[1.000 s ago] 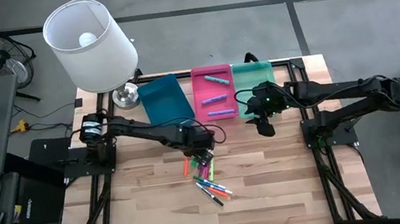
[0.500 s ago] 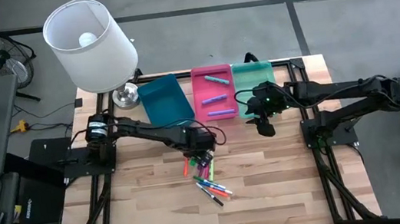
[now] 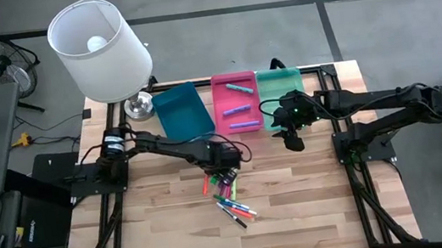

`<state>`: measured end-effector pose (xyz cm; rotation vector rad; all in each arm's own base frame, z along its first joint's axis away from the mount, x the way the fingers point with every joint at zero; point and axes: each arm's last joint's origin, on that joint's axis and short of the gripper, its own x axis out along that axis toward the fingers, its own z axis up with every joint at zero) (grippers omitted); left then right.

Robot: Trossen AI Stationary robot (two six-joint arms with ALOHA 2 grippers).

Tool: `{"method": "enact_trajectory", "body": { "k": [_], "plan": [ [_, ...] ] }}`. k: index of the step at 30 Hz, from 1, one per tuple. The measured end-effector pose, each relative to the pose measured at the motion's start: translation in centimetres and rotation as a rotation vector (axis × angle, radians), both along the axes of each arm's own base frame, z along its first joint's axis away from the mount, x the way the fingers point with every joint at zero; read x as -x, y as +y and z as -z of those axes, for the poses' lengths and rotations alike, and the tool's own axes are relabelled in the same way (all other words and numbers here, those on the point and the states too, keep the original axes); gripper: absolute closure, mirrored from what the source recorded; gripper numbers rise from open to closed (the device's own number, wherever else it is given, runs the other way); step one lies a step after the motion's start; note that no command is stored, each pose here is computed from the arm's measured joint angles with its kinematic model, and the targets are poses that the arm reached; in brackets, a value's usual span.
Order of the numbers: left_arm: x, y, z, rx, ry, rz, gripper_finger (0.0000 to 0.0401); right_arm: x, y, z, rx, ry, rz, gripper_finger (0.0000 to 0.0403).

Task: Pick & Place Markers
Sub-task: Put the green highlighter into the pink bin

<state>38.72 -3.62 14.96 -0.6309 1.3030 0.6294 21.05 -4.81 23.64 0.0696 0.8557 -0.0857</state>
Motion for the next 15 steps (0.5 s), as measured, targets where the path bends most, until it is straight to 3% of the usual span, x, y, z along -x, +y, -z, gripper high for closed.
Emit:
{"method": "enact_trajectory", "body": {
  "k": [3, 12, 15],
  "plan": [
    [-0.05, -0.02, -0.05, 0.005, -0.001, -0.001, 0.0203, 0.0, 0.0, 0.0, -0.002, 0.0, 0.002, 0.0238],
    [-0.03, -0.16, -0.05, 0.072, 0.009, 0.02, 0.0322, 0.12, 0.03, 0.11, -0.006, 0.016, 0.003, 0.0238],
    [-0.04, -0.18, -0.05, 0.075, 0.008, 0.034, 0.0345, 0.17, 0.04, 0.15, -0.008, 0.023, 0.003, 0.0238]
  ]
}}
